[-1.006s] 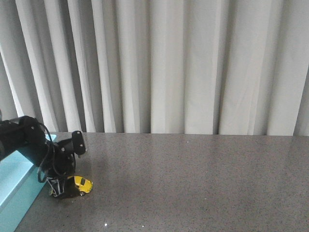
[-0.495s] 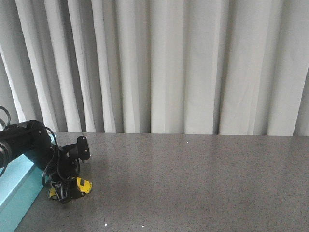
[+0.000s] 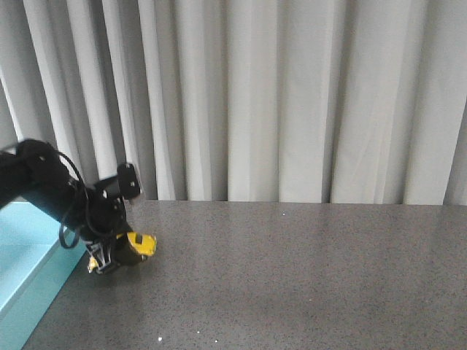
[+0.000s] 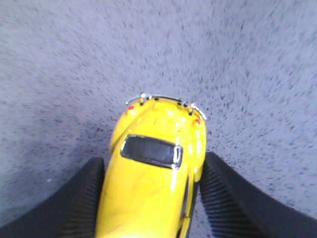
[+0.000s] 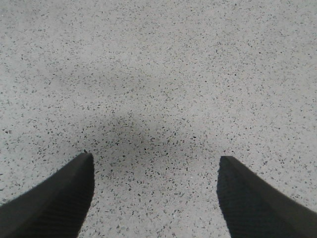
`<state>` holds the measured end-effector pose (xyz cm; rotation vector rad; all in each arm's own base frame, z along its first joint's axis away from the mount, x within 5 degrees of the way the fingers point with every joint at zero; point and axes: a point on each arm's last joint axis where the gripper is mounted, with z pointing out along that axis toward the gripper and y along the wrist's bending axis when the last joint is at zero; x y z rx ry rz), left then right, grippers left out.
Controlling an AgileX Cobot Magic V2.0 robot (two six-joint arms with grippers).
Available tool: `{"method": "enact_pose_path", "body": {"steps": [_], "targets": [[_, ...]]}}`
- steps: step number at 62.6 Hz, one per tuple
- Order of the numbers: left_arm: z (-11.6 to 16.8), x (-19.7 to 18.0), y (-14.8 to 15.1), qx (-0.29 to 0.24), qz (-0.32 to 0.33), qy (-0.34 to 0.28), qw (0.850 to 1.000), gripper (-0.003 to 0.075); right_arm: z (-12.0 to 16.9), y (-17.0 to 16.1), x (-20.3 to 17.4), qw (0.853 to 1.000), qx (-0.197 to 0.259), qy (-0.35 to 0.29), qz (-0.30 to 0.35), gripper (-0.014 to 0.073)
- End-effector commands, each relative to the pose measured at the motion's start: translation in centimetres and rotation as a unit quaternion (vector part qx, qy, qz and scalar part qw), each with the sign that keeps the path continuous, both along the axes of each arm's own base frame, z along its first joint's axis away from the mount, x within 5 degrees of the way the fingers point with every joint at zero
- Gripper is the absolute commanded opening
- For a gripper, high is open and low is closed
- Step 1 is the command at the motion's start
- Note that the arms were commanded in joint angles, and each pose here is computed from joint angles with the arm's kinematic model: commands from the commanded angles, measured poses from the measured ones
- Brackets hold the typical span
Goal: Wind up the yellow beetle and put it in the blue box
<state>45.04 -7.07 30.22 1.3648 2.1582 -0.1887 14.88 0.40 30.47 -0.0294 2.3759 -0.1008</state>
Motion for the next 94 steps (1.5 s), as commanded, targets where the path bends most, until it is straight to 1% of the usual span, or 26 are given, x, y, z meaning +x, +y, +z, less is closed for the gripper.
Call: {"method": "enact_pose_path", "body": {"steps": [1, 8, 12, 20, 24, 29, 33, 41, 45, 54, 64, 84, 94], "targets": [[6.8, -2.5, 0.0, -0.048, 0.04, -0.066, 0.996, 0.0247, 1.3, 0.0, 0.3, 0.999, -0.004, -0.043, 0.007, 0.0505], [9.3, -4.2, 0.4, -0.06, 0.087, -0.074, 0.992, 0.0247, 1.3, 0.0, 0.3, 0.999, -0.004, -0.043, 0.007, 0.0505], [10.4, -4.9, 0.8, -0.057, 0.113, -0.08, 0.989, 0.0247, 1.3, 0.0, 0.3, 0.999, -0.004, -0.043, 0.007, 0.0505], [11.8, -5.9, 2.7, -0.048, 0.202, -0.081, 0.975, 0.0247, 1.3, 0.0, 0.3, 0.999, -0.004, -0.043, 0.007, 0.0505], [12.1, -6.0, 4.4, -0.049, 0.262, -0.081, 0.96, 0.0247, 1.3, 0.0, 0.3, 0.999, -0.004, -0.042, 0.007, 0.0505], [12.2, -5.8, 6.4, -0.052, 0.321, -0.084, 0.942, 0.0247, 1.3, 0.0, 0.3, 0.999, -0.004, -0.042, 0.007, 0.0505], [12.2, -5.7, 8.5, -0.057, 0.372, -0.085, 0.922, 0.0247, 1.3, 0.0, 0.3, 0.999, -0.004, -0.042, 0.007, 0.0505], [11.8, -5.4, 12.1, -0.063, 0.44, -0.093, 0.891, 0.0247, 1.3, 0.0, 0.3, 0.999, -0.004, -0.042, 0.007, 0.0505], [11.3, -5.1, 13.7, -0.067, 0.463, -0.091, 0.879, 0.0247, 1.2, 0.0, 0.3, 0.999, -0.004, -0.041, 0.006, 0.0505], [9.2, -4.2, 16.2, -0.061, 0.493, -0.066, 0.866, 0.0247, 1.2, 0.0, 0.2, 0.999, -0.004, -0.041, 0.006, 0.0505], [6.3, -2.5, 17.4, -0.073, 0.522, -0.03, 0.849, 0.0247, 1.2, 0.0, 0.2, 0.999, -0.004, -0.041, 0.006, 0.0505], [0.1, 0.6, 18.2, -0.06, 0.53, 0.022, 0.845, 0.0247, 1.2, 0.0, 0.2, 0.999, -0.004, -0.039, 0.006, 0.0505], [-2.3, 1.5, 18.4, -0.053, 0.532, 0.042, 0.844, 0.0247, 1.2, 0.0, 0.2, 0.999, -0.004, -0.039, 0.006, 0.0505]]}}
